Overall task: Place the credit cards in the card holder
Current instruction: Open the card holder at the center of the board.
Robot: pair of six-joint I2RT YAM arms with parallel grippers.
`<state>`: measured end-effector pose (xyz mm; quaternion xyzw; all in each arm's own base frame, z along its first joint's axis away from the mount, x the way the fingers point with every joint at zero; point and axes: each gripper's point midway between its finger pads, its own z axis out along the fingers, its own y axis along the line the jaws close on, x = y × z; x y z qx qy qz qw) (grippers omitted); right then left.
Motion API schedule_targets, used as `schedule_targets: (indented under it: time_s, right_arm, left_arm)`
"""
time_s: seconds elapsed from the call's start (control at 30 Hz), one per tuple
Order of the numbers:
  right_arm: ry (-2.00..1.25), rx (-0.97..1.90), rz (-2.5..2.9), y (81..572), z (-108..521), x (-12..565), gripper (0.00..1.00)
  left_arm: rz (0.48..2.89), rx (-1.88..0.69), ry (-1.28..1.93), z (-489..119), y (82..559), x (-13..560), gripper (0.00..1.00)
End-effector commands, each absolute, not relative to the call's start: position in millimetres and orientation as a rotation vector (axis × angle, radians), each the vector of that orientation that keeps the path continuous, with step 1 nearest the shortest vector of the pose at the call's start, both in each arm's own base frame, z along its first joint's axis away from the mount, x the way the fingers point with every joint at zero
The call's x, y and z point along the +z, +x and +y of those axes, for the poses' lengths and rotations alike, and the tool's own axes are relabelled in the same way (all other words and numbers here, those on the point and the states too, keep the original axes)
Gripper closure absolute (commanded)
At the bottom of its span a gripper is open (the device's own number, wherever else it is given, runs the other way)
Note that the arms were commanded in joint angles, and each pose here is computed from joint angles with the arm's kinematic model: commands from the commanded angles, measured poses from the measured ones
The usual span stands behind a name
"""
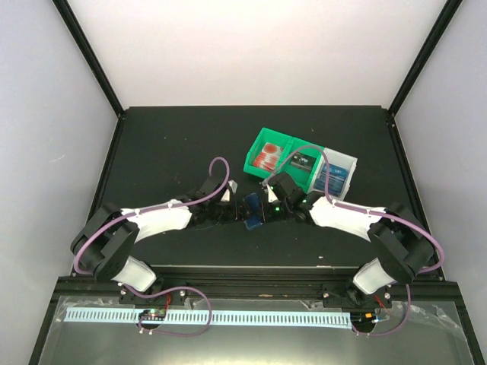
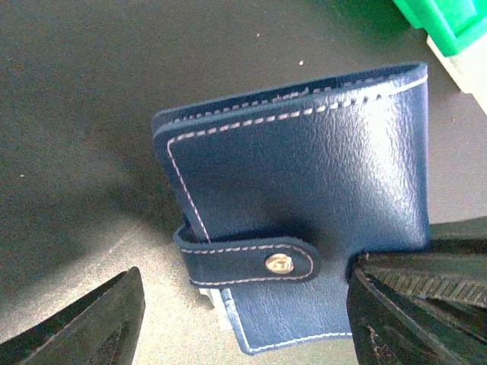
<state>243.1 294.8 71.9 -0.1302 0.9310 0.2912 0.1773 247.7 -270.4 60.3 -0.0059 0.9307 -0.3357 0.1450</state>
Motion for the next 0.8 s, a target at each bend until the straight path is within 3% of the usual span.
schedule_targets:
  time_s: [0.0,0.17,0.37,0.63,0.77]
  right_arm:
    - [-0.417,0.861,2.566,246.1,305.7,92.1,0.93]
    - [-0.425,0.851,2.559,246.0,305.0,94.9,0.93]
    - [-0.337,0.717,2.576,257.0,289.7,91.1,0.94]
    - [-0.292,0.671,2.598,262.3,287.1,85.5,0.94]
    - [-0.319,0.711,2.604,259.0,292.7,84.6,0.94]
  left_arm:
    - [2.650,-0.935,-0.018,-276.5,261.9,70.4,0.26]
    - [2.700,-0.808,-0.079,-263.6,265.1,55.8,0.31]
    - [2.745,-0.661,-0.077,-242.9,257.6,41.1,0.49]
    - [2.782,-0.576,-0.078,-223.2,242.7,25.8,0.53]
    - [2.753,-0.667,-0.048,-234.4,243.5,36.7,0.53]
